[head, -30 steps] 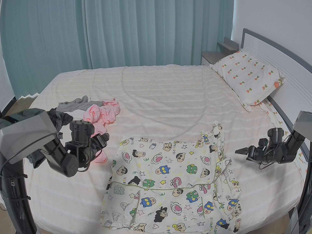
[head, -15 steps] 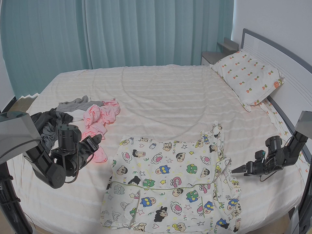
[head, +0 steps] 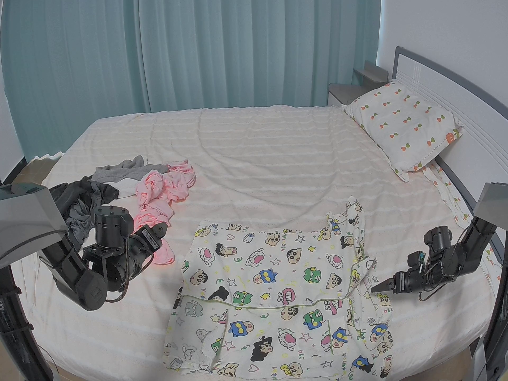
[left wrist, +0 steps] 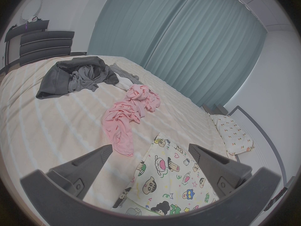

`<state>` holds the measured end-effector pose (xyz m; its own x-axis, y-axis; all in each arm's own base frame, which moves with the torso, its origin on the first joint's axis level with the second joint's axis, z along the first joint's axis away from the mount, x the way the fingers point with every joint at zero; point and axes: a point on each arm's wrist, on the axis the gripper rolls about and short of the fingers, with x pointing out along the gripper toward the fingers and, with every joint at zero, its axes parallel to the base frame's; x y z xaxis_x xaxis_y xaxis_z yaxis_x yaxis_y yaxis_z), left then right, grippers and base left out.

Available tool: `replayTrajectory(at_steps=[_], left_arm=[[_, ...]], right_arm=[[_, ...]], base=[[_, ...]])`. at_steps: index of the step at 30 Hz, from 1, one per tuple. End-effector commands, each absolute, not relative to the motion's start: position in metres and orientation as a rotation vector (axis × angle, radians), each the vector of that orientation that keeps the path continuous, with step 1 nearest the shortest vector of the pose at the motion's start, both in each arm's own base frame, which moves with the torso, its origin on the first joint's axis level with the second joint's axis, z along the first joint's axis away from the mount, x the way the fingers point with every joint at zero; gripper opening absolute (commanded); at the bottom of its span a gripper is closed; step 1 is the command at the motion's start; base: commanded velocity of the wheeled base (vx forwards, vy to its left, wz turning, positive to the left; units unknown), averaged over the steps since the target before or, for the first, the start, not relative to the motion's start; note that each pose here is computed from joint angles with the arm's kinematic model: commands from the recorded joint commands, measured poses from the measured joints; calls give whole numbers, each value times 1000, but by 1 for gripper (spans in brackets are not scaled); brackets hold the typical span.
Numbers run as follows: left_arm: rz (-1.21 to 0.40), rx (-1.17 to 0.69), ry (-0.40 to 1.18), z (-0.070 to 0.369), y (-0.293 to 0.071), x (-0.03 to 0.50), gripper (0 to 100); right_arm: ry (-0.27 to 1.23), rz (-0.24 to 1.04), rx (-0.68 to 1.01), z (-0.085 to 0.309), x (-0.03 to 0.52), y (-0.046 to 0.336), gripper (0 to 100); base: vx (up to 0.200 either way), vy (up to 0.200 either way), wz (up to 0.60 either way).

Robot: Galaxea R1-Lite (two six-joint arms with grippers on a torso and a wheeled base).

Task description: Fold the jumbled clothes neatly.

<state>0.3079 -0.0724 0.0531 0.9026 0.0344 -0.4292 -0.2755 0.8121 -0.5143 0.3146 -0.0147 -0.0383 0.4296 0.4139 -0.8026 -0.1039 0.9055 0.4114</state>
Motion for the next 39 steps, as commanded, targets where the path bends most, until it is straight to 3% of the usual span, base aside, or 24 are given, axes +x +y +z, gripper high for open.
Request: replayTrajectory(at_steps=[1,9,10,26,39], left_arm=[[168,-604,421,53,-74,308,100],[183,-596,413,53,-76,307,100],[182,-596,413,53,-76,307,100],[173,-600,392,53,-76,304,100],[169,-596,398,51,-78,302,100]], right_arm=[[1110,334,308,-43,310,-10,100],[1096,351,304,-44,307,-2,100],[1097,350,304,-44,307,-1,0],[1096,331,328,-41,306,-3,0],[983,119,406,-15,305,-54,0]], base=[[0,0,0],[0,0,0],[0,0,0],[0,0,0],[0,0,0]])
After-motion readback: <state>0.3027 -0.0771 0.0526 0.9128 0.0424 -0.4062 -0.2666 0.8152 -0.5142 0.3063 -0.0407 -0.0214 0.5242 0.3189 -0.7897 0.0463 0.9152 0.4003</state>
